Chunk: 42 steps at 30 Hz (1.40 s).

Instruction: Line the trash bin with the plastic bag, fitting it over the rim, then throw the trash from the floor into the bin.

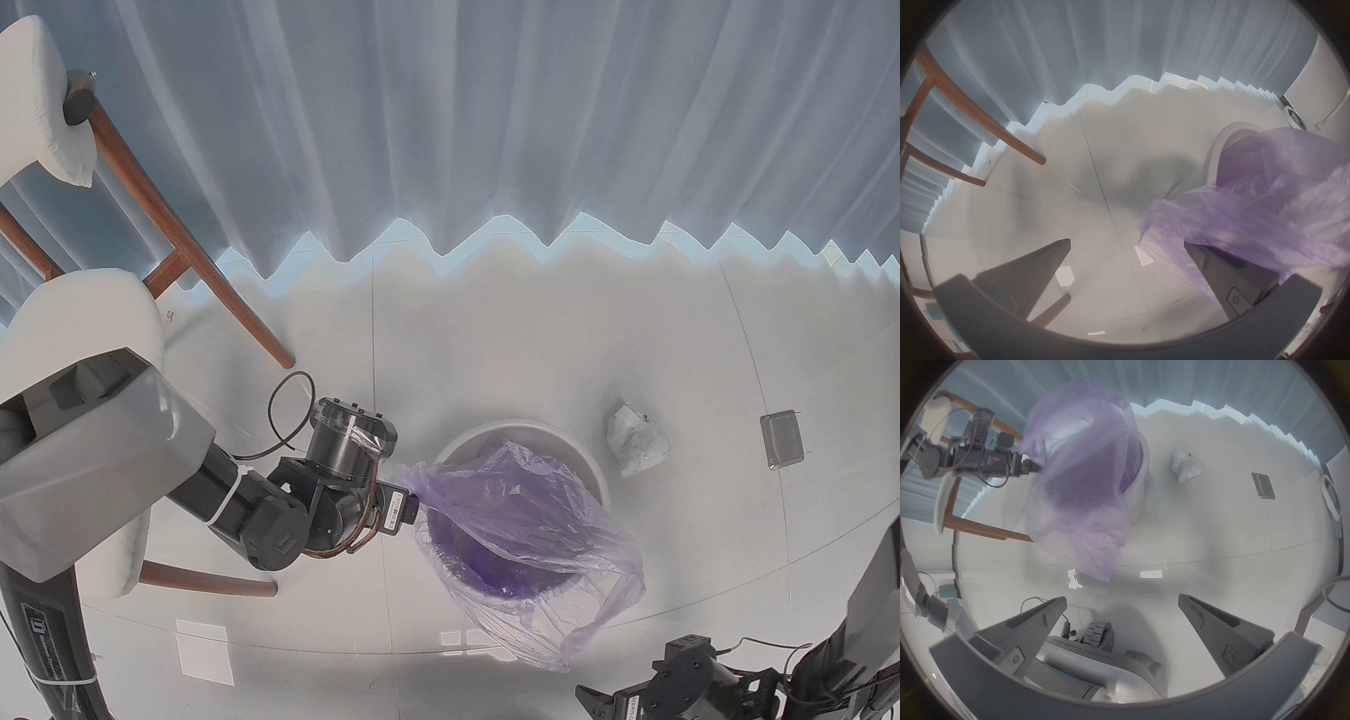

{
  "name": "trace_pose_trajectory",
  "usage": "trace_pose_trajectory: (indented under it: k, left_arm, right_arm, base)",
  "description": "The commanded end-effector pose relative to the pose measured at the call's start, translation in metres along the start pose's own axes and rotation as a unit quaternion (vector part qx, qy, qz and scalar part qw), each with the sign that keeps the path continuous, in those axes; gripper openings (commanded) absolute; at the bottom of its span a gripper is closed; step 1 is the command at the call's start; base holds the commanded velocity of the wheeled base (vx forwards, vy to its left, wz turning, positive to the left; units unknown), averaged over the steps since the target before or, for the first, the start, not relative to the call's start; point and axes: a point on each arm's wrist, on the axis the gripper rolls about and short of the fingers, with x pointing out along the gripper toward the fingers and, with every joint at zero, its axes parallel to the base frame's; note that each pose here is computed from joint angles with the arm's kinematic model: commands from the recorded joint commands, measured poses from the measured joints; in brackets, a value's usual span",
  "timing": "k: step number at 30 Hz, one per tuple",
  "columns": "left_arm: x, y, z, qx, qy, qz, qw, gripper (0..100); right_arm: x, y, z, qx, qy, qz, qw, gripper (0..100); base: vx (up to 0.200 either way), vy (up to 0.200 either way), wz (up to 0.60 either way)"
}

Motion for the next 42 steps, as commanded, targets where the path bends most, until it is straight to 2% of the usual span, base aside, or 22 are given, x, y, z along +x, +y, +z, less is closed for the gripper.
trace_pose_trajectory:
  k: [1, 7, 10, 13, 14, 18, 23, 26, 29, 31, 32, 35, 38, 42]
  left_arm:
    - [-0.024, 0.008, 0.006, -0.002, -0.015, -0.002, 0.9999, 100]
    - [-0.043, 0.009, 0.009, -0.001, -0.028, -0.010, 0.9996, 100]
    - [-0.050, 0.007, 0.010, 0.001, -0.034, -0.016, 0.9993, 100]
    - [-0.059, 0.005, 0.012, 0.003, -0.041, -0.023, 0.9989, 100]
    - [-0.067, 0.005, 0.012, 0.006, -0.044, -0.034, 0.9984, 100]
    - [-0.082, 0.009, 0.000, 0.026, -0.036, -0.065, 0.9969, 100]
    - [-0.093, 0.013, -0.004, 0.049, -0.050, -0.085, 0.9940, 100]
    - [-0.094, 0.013, -0.002, 0.063, -0.059, -0.118, 0.9893, 100]
    - [-0.094, 0.009, 0.002, 0.085, -0.084, -0.158, 0.9801, 100]
    - [-0.093, 0.009, 0.002, 0.088, -0.086, -0.162, 0.9791, 100]
    - [-0.090, 0.005, 0.004, 0.108, -0.097, -0.195, 0.9699, 100]
    - [-0.090, -0.002, 0.002, 0.127, -0.102, -0.228, 0.9600, 100]
    - [-0.089, -0.005, -0.001, 0.135, -0.102, -0.243, 0.9552, 100]
    - [-0.087, -0.004, -0.003, 0.150, -0.100, -0.242, 0.9532, 100]
  right_arm:
    - [-0.024, -0.006, 0.009, 0.013, -0.036, 0.039, 0.9985, 100]
    - [-0.037, -0.009, 0.014, 0.030, -0.066, 0.107, 0.9916, 100]
    - [-0.038, -0.007, 0.020, 0.043, -0.082, 0.120, 0.9885, 100]
    - [-0.035, -0.011, 0.024, 0.037, -0.089, 0.107, 0.9896, 100]
    - [-0.031, -0.017, 0.029, 0.029, -0.097, 0.086, 0.9911, 100]
    - [-0.024, -0.029, 0.041, 0.033, -0.114, 0.047, 0.9919, 100]
    - [-0.020, -0.043, 0.051, 0.033, -0.125, 0.009, 0.9916, 100]
    - [-0.018, -0.047, 0.049, 0.037, -0.113, 0.012, 0.9928, 100]
    - [-0.017, -0.044, 0.053, 0.036, -0.117, 0.019, 0.9923, 100]
    - [-0.017, -0.044, 0.053, 0.035, -0.118, 0.020, 0.9922, 100]
    - [-0.015, -0.039, 0.055, 0.031, -0.119, 0.028, 0.9921, 100]
    - [-0.010, -0.033, 0.059, 0.028, -0.120, 0.036, 0.9917, 100]
    - [-0.008, -0.028, 0.061, 0.025, -0.121, 0.042, 0.9914, 100]
    - [-0.007, -0.022, 0.056, 0.011, -0.112, 0.054, 0.9922, 100]
  base:
    - [0.000, 0.000, 0.00]
    - [0.000, 0.000, 0.00]
    - [0.000, 0.000, 0.00]
    - [0.000, 0.000, 0.00]
    - [0.000, 0.000, 0.00]
    - [0.000, 0.000, 0.00]
    - [0.000, 0.000, 0.00]
    - [0.000, 0.000, 0.00]
    - [0.000, 0.000, 0.00]
    - [0.000, 0.000, 0.00]
    - [0.000, 0.000, 0.00]
    - [0.000, 0.000, 0.00]
    - [0.000, 0.000, 0.00]
    - [0.000, 0.000, 0.00]
